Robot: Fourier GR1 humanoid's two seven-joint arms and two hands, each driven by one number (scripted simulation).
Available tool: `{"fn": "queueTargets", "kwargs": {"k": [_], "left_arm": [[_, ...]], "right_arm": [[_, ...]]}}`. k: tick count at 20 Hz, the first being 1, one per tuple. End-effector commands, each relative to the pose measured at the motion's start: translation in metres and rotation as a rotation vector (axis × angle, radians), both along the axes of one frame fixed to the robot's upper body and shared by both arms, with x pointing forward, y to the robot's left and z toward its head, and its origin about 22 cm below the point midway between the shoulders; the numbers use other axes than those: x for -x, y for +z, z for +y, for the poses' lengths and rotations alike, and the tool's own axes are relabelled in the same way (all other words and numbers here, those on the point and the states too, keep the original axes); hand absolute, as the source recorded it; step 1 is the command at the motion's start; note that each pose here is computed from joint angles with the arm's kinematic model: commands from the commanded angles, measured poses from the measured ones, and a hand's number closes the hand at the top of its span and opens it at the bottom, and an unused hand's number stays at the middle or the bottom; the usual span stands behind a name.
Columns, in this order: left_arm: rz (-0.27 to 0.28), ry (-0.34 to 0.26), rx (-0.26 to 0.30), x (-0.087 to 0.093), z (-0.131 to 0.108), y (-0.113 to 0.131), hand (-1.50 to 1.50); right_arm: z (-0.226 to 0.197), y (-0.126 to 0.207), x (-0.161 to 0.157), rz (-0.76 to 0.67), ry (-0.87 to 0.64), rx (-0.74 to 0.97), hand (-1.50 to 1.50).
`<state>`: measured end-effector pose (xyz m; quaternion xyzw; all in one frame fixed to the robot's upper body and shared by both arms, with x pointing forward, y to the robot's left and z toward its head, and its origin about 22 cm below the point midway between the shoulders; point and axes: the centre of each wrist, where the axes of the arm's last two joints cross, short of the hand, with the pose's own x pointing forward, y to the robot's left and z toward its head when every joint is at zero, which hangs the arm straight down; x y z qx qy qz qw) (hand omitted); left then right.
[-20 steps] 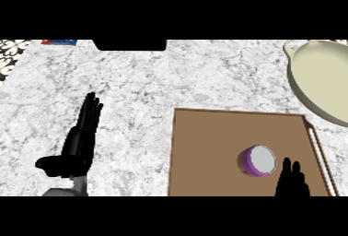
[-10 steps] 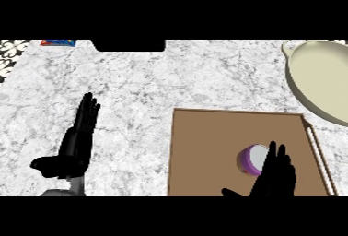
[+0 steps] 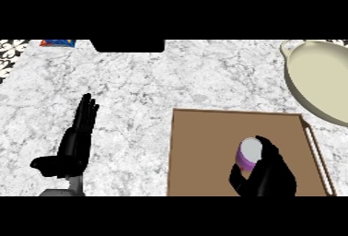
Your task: Pick the can from the tray and place it in the pot
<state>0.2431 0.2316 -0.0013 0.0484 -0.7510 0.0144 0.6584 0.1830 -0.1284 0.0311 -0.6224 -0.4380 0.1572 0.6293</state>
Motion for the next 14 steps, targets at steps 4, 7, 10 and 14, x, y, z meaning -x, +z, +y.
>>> {"fn": "queueTargets", "kwargs": {"k": [4, 7, 10, 14], "left_arm": [[0.018, -0.003, 0.012, -0.008, -0.009, 0.004, 0.00], [-0.016, -0.033, 0.007, -0.002, -0.012, 0.007, 0.00], [-0.053, -0.057, 0.004, -0.008, -0.019, 0.011, 0.00], [-0.063, -0.090, -0.001, -0.009, -0.023, 0.014, 0.00]], "right_arm": [[0.004, -0.004, -0.006, -0.025, -0.082, 0.012, 1.50], [-0.039, 0.017, -0.074, 0.059, -0.209, -0.100, 1.50], [-0.058, 0.018, -0.089, 0.095, -0.291, -0.155, 1.50], [-0.087, 0.031, -0.117, 0.115, -0.355, -0.174, 1.50]]}}
